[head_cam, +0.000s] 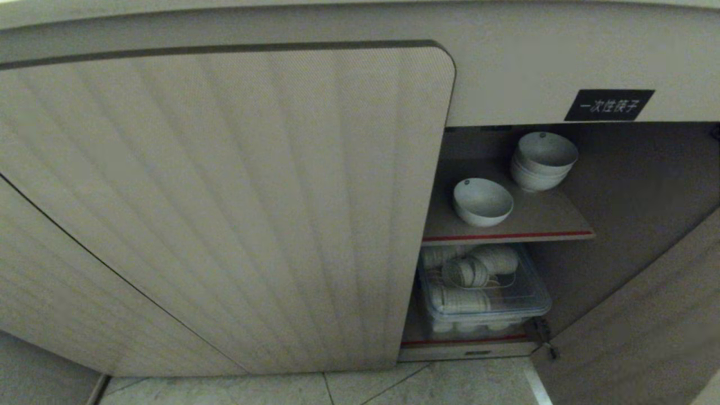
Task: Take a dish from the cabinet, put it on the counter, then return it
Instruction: Close the cabinet door
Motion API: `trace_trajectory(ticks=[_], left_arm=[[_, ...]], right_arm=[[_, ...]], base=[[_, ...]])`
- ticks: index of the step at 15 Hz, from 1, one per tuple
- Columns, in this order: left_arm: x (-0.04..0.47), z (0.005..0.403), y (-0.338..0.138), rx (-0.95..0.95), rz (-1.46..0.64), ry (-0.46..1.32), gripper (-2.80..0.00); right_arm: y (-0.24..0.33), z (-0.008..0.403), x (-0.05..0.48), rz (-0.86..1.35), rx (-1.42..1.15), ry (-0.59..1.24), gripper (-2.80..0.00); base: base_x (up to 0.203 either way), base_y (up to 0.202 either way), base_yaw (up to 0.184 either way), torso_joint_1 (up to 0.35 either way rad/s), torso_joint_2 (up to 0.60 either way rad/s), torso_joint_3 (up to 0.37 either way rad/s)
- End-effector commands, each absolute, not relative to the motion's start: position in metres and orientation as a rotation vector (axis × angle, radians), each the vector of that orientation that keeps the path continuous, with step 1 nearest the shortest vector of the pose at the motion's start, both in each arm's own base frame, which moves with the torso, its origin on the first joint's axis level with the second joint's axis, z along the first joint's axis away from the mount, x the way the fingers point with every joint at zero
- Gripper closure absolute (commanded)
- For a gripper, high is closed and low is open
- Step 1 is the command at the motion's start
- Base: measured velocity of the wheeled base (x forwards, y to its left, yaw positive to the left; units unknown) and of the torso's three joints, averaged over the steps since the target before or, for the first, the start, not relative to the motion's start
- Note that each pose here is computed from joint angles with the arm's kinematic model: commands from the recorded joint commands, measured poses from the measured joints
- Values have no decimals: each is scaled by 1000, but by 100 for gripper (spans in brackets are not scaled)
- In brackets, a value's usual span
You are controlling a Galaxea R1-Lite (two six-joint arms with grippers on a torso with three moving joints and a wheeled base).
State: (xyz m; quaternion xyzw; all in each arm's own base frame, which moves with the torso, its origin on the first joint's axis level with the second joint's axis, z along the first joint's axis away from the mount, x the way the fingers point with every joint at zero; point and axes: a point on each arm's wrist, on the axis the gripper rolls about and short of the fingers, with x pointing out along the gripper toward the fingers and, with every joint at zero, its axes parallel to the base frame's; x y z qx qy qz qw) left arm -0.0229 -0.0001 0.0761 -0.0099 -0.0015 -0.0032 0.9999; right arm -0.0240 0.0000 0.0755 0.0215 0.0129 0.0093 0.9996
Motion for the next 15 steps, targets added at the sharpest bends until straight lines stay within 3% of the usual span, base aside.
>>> trace_trajectory(ticks=[1, 15], left_arm=[[-23, 76, 0, -20, -7, -3, 0], [-23, 76, 0, -21, -6, -5, 0]], right_arm=[[0, 75, -24, 21, 40, 27, 0], [0, 76, -23, 12, 92, -3, 0]], base=[[0, 0, 0, 0, 0, 0], [0, 0, 0, 0, 0, 0]])
